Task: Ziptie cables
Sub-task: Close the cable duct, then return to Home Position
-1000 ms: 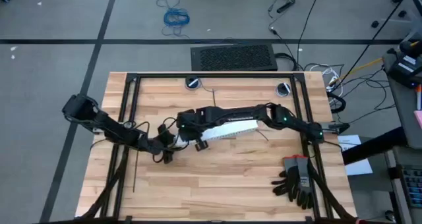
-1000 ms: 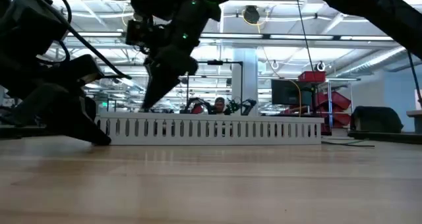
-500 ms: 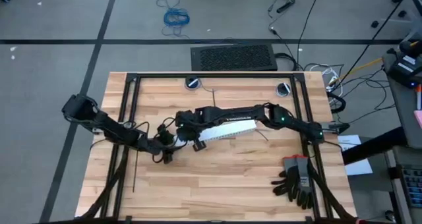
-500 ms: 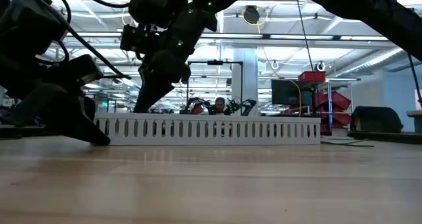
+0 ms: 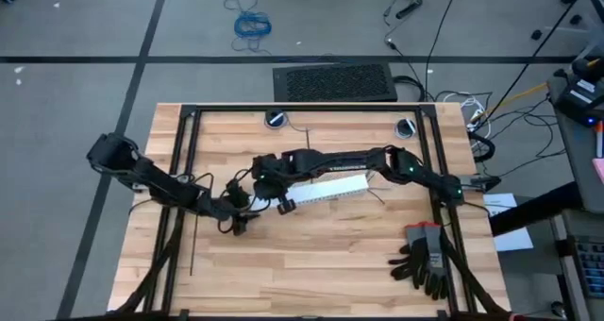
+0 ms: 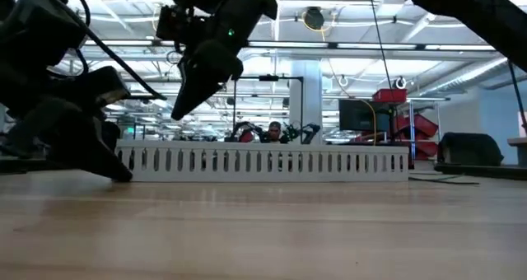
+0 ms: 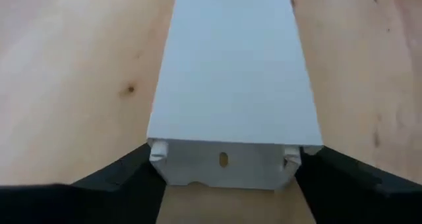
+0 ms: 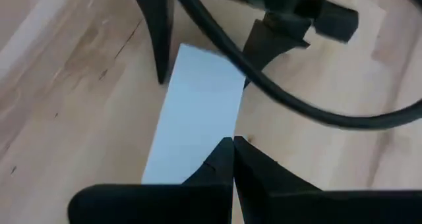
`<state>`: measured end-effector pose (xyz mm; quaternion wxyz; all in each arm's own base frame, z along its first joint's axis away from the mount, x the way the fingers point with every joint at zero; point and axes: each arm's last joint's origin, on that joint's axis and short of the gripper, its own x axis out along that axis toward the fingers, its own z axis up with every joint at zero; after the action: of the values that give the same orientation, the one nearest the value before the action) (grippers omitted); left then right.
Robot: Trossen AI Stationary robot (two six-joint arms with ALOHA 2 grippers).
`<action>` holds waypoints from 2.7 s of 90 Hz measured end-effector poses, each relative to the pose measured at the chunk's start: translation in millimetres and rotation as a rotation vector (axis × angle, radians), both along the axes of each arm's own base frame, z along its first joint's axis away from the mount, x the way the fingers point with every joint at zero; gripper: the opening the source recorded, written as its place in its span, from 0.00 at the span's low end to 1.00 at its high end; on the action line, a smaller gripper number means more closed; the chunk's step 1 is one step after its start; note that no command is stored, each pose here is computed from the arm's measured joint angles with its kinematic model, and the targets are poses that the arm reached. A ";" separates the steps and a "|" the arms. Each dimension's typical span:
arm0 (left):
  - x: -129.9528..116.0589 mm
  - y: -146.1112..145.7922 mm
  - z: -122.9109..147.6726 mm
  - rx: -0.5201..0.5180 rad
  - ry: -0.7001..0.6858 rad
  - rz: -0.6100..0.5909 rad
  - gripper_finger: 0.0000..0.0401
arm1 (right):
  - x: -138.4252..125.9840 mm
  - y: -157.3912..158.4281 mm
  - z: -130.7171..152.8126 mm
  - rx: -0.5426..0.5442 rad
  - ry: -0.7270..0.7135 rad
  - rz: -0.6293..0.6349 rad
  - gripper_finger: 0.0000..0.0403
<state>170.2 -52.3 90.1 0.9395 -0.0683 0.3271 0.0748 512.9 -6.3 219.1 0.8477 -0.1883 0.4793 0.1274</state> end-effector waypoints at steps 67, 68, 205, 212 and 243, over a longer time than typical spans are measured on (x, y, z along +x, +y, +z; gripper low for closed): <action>-26.1 10.0 183.5 0.192 -0.316 0.099 0.80 | -199.9 -33.2 233.8 -0.095 -0.153 -0.508 0.00; -28.8 10.7 187.4 0.197 -0.328 0.098 0.80 | -205.6 -32.6 238.4 -0.090 -0.169 -0.512 0.00; -86.8 34.2 86.4 0.038 -0.574 0.137 0.80 | -398.6 2.7 -22.7 0.435 -1.117 -0.464 0.25; -86.9 34.4 87.3 0.041 -0.578 0.139 0.80 | -399.6 2.8 -31.7 0.454 -1.134 -0.463 0.25; -84.8 31.9 83.7 0.090 -0.601 0.114 0.76 | -401.4 2.8 -39.9 0.407 -1.139 -0.437 0.25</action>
<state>85.3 -20.4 173.8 0.9906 -0.0641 0.0268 0.1182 111.5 -3.5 179.2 0.9946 0.0402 -0.0525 -0.0800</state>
